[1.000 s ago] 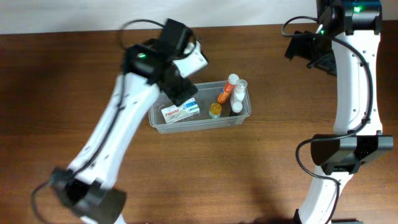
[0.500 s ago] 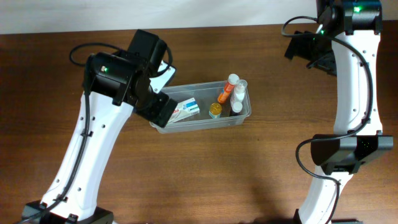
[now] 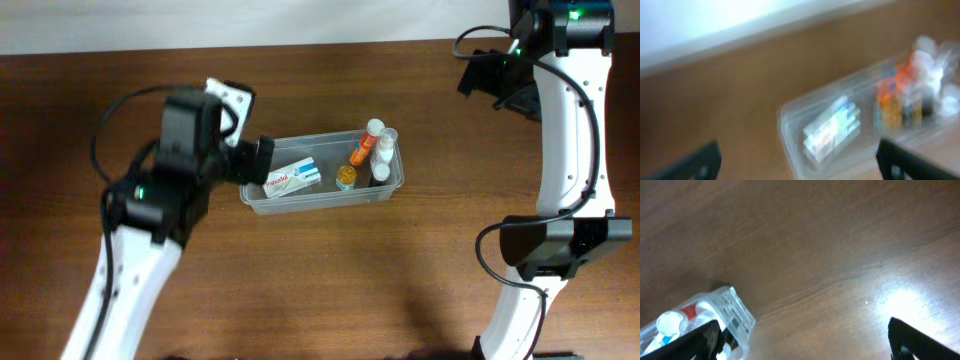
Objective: Pack container
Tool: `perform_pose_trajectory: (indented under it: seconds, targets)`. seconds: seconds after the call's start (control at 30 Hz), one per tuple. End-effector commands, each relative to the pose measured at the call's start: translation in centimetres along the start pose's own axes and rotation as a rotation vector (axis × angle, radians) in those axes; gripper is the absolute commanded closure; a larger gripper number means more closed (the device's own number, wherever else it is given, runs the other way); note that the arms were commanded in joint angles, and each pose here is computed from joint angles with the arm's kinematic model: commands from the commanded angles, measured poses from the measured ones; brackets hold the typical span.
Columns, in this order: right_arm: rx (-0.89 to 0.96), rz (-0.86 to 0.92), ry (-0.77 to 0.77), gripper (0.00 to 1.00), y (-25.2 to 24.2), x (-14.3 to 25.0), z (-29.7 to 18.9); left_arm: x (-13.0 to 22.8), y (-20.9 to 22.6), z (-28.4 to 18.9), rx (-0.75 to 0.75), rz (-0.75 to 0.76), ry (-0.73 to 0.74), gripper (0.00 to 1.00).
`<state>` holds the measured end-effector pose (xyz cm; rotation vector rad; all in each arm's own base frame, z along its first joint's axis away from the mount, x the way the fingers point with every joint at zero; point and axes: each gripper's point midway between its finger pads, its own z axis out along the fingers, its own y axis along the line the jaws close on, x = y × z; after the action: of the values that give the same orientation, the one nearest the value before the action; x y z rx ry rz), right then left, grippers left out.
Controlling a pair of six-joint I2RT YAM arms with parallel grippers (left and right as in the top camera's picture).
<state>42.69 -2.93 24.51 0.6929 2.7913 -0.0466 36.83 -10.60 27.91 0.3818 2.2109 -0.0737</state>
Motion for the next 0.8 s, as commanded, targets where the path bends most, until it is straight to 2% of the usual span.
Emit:
perform_pose_trajectory:
  seconds: [0.0,0.17,0.33,0.43,0.57,0.77]
  targets:
    - [-0.004,0.011,-0.006,0.02,-0.1,-0.2,-0.2,2.3,-0.4,-0.3,0.007,0.011,-0.159,0.01]
    - [-0.004,0.010,-0.006,0.02,-0.1,-0.2,-0.2,5.6,-0.6,-1.1,-0.004,0.004,-0.382,0.01]
    - [-0.004,0.011,-0.006,0.02,-0.1,-0.2,-0.2,12.2,-0.3,-1.7,-0.033,-0.012,-0.522,0.01]
    - [-0.004,0.011,-0.006,0.02,-0.1,-0.2,-0.2,14.9,0.2,-1.6,-0.044,-0.021,-0.549,0.01]
    - [-0.004,0.011,-0.006,0.02,-0.1,-0.2,-0.2,16.7,1.1,-1.7,-0.062,-0.033,-0.585,0.01]
    - [-0.004,0.011,-0.006,0.02,-0.1,-0.2,-0.2,19.4,2.7,-1.3,-0.112,-0.074,-0.502,0.01]
